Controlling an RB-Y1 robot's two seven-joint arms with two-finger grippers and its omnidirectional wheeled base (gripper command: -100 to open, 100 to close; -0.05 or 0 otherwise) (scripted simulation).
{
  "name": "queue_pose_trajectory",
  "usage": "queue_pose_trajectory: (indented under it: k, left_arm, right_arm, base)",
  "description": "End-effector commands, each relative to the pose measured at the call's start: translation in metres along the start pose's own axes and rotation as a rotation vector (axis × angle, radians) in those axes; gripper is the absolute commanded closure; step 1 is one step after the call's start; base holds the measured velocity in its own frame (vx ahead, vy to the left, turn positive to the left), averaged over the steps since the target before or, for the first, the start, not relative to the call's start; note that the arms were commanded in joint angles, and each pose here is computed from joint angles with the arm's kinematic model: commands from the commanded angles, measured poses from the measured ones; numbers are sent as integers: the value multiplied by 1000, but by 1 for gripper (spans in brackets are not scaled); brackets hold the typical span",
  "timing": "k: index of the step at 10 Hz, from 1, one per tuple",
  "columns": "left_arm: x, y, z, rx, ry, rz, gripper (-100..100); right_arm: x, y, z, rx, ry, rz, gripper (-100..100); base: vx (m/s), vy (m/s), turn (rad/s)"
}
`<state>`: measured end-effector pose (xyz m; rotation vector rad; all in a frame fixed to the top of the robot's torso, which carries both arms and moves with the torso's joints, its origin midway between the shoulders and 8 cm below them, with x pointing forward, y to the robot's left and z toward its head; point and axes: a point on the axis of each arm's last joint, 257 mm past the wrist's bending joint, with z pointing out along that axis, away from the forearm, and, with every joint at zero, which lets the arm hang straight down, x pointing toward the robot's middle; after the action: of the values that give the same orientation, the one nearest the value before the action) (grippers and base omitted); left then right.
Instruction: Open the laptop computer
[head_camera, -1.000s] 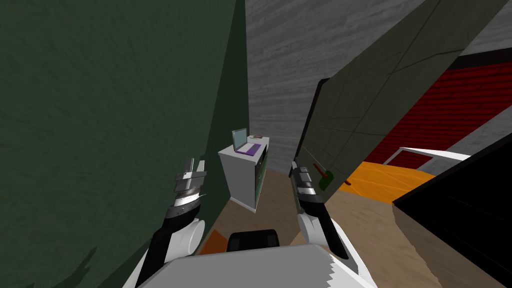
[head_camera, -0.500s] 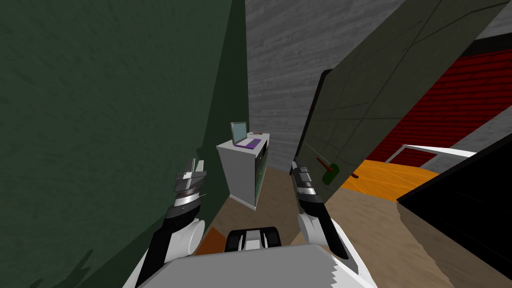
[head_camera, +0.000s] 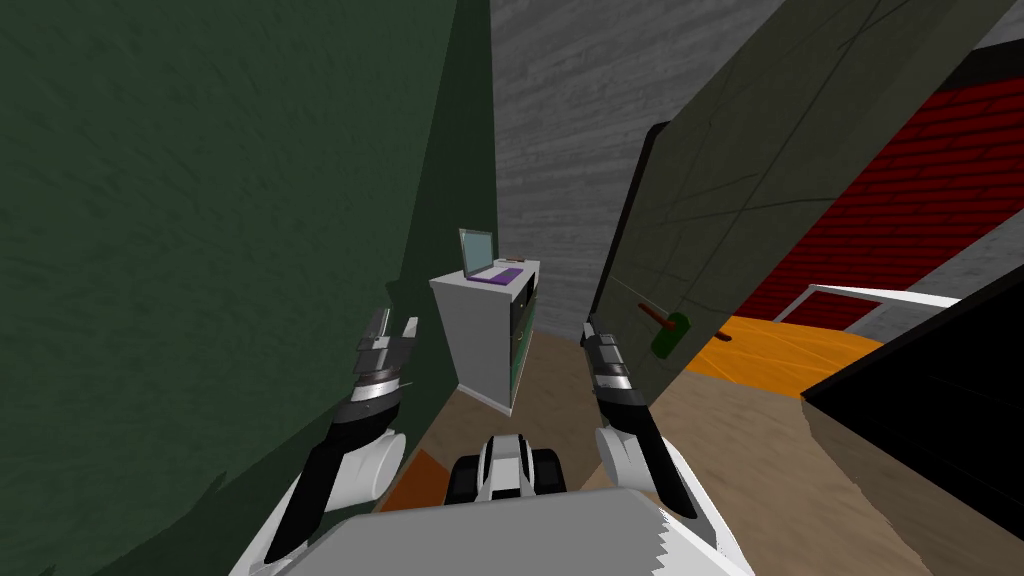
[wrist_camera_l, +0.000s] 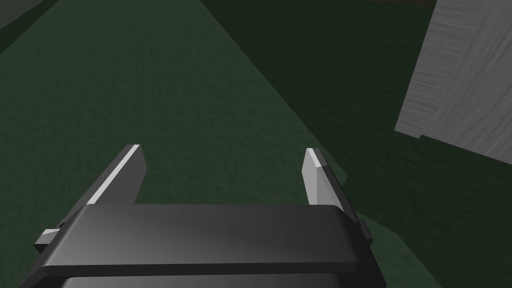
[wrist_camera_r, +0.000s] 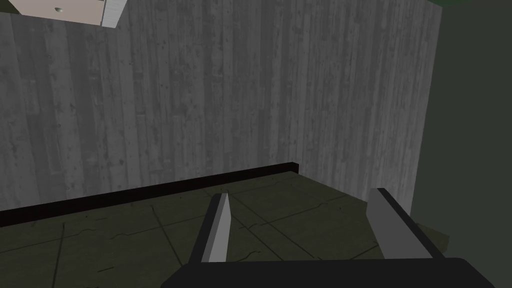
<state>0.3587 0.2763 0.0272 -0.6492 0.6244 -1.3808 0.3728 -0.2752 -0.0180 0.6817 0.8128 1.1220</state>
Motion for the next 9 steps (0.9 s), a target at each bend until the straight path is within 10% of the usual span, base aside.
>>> queue_pose_trajectory:
  k: [1, 9]
  left_arm:
    - [0, 7, 13, -25, 25, -3, -100]
    - [-1, 16, 54, -80, 50, -30, -100]
  right_arm:
    - [0, 0, 0, 0, 0, 0, 0]
    - [0, 0, 0, 0, 0, 0, 0]
  base:
    - [-6, 3, -3]
    - [-1, 1, 0]
